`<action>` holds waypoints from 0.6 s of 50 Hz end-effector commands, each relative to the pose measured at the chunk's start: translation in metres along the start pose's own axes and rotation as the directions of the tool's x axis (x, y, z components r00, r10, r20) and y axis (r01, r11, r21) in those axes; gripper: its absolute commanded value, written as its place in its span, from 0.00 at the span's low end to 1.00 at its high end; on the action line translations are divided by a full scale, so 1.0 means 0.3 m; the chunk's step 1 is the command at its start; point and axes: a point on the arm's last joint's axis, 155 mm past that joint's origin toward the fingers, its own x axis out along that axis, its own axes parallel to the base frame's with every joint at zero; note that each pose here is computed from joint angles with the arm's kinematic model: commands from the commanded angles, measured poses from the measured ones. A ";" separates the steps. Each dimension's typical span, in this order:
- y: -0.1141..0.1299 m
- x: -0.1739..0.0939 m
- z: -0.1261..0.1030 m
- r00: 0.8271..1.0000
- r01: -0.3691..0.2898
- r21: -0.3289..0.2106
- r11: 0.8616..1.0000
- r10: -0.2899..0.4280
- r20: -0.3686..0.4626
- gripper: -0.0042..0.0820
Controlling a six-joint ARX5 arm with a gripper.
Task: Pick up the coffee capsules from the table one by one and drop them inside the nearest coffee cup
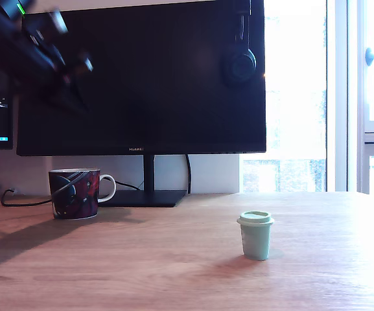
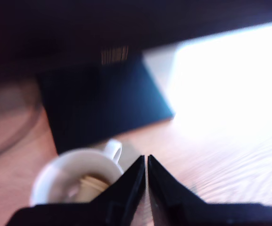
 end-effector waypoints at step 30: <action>-0.111 -0.206 -0.168 0.993 0.011 -0.026 1.000 -0.008 0.118 0.03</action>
